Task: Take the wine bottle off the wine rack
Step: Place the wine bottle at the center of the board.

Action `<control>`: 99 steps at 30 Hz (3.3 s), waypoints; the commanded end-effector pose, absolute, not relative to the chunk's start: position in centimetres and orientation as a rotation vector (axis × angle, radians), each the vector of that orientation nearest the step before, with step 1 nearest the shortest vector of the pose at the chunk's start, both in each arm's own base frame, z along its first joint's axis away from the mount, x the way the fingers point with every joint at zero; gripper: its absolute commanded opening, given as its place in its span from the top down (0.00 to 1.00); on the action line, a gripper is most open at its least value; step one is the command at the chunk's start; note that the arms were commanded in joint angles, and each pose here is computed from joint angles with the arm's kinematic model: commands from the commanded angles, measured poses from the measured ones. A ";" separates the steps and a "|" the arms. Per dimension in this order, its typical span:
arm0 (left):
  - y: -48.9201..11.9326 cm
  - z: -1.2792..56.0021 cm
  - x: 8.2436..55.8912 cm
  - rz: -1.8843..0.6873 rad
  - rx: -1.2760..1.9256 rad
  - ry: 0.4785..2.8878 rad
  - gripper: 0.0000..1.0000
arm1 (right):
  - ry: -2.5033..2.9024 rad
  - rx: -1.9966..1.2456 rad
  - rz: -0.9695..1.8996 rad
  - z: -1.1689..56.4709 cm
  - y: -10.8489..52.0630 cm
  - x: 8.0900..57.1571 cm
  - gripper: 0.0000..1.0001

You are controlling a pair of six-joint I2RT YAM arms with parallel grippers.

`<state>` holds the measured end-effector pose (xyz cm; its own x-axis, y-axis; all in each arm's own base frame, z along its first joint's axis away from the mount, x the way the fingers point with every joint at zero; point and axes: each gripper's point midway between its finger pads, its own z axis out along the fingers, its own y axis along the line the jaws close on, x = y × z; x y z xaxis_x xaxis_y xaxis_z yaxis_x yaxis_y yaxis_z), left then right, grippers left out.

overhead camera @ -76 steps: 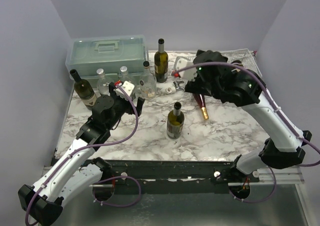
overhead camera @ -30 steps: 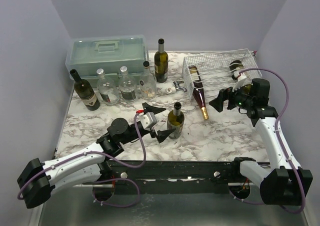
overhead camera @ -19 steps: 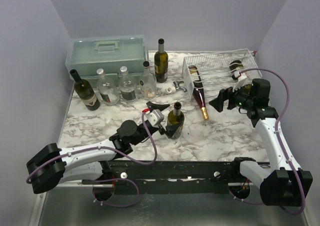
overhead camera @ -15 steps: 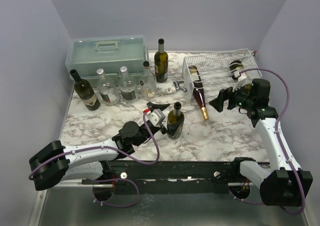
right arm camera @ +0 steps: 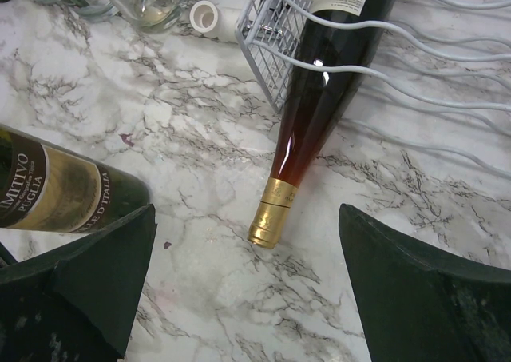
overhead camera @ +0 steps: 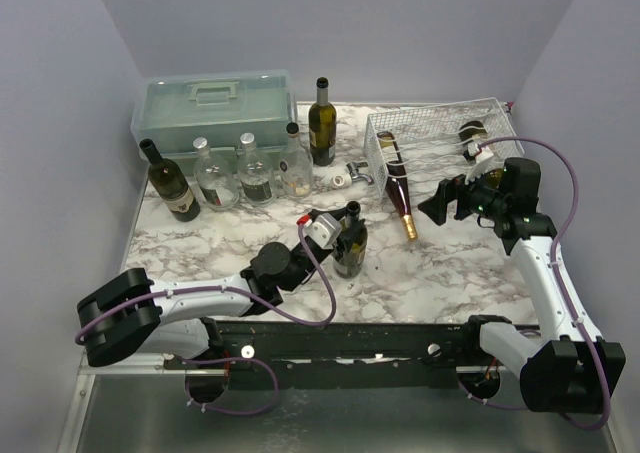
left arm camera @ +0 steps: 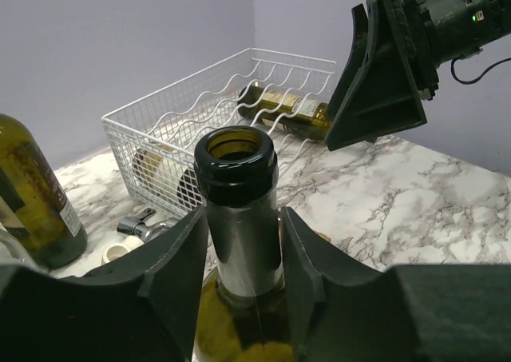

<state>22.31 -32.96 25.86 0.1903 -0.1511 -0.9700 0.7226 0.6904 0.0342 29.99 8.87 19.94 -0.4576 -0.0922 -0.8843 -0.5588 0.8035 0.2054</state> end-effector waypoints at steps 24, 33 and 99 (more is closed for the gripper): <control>-29.4 30.9 24.4 -0.486 0.456 1.132 1.00 | 1.986 -0.515 0.591 19.8 9.0 29.8 0.00; -21.7 31.9 27.1 -0.435 0.238 1.172 1.00 | 1.988 -0.516 0.583 19.7 8.9 29.9 0.01; 4.4 29.1 31.9 0.325 -0.378 1.225 0.30 | 1.992 -0.525 0.578 19.5 8.8 29.8 0.00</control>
